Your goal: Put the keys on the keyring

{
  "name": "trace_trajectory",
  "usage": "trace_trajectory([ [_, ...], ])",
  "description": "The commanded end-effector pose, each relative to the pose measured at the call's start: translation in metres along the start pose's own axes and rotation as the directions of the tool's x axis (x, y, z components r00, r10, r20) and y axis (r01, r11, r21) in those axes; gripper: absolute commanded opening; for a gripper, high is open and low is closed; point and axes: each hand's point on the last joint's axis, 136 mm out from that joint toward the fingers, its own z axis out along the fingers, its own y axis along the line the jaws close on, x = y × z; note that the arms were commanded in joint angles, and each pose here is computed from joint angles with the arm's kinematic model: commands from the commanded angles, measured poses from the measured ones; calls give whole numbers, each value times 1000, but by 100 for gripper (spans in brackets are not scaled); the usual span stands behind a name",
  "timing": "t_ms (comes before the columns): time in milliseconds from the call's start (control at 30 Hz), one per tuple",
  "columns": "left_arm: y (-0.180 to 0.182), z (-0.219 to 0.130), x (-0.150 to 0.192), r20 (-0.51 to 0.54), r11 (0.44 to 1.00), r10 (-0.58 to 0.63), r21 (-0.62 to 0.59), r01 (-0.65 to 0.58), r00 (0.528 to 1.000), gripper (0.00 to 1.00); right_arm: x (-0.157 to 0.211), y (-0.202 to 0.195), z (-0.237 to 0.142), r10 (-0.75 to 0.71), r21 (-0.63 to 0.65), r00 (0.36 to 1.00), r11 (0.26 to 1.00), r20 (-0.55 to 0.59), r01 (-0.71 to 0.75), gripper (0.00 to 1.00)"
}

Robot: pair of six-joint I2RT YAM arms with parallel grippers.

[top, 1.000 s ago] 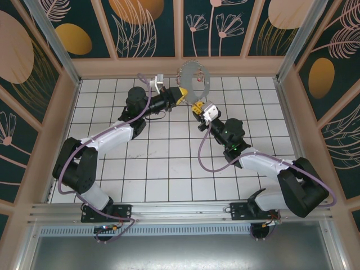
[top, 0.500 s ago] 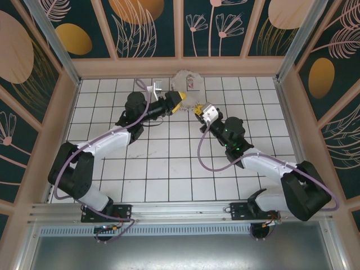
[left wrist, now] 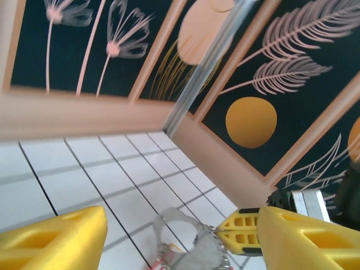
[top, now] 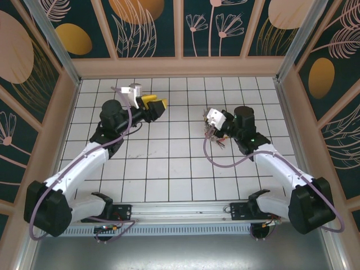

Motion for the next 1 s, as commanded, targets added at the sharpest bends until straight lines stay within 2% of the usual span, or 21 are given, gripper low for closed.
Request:
trace_trajectory([
  [0, -11, 4, 17, 0, 941, 327, 84, -326, 945, 69, -26, 17, -6, -64, -153, 994, 985, 93, 78, 0],
  [67, -19, 12, 34, -10, 905, 398, 165, -391, 917, 66, -29, 23, -4, -44, -194, 992, 979, 121, 67, 0],
  [133, -35, 17, 59, 4, 828, 498, 293, -477, 867, 63, -32, 27, -1, -25, -219, 988, 974, 151, 58, 0],
  [233, -42, 24, 79, 44, 748, 589, 346, -566, 807, 57, -38, 32, 2, 1, -246, 980, 968, 200, 49, 0],
  [300, -42, 28, 89, 41, 714, 623, 378, -589, 781, 54, -41, 36, 4, 9, -265, 976, 963, 219, 51, 0],
  [433, -37, 32, 114, 5, 618, 722, 444, -648, 692, 45, -43, 44, 8, 15, -296, 972, 953, 234, 57, 0],
  [500, -38, 31, 124, 25, 562, 761, 472, -679, 648, 38, -44, 48, 9, 20, -313, 970, 948, 243, 59, 0],
  [567, -40, 31, 131, 48, 524, 779, 499, -690, 625, 30, -44, 52, 11, 33, -333, 967, 941, 252, 54, 0],
  [733, -45, 34, 146, 84, 466, 816, 492, -736, 572, 28, -49, 57, 13, 58, -360, 960, 932, 276, 47, 0],
  [967, -39, 40, 150, 54, 482, 816, 485, -730, 575, 18, -51, 60, 14, 68, -372, 955, 927, 288, 46, 0],
])
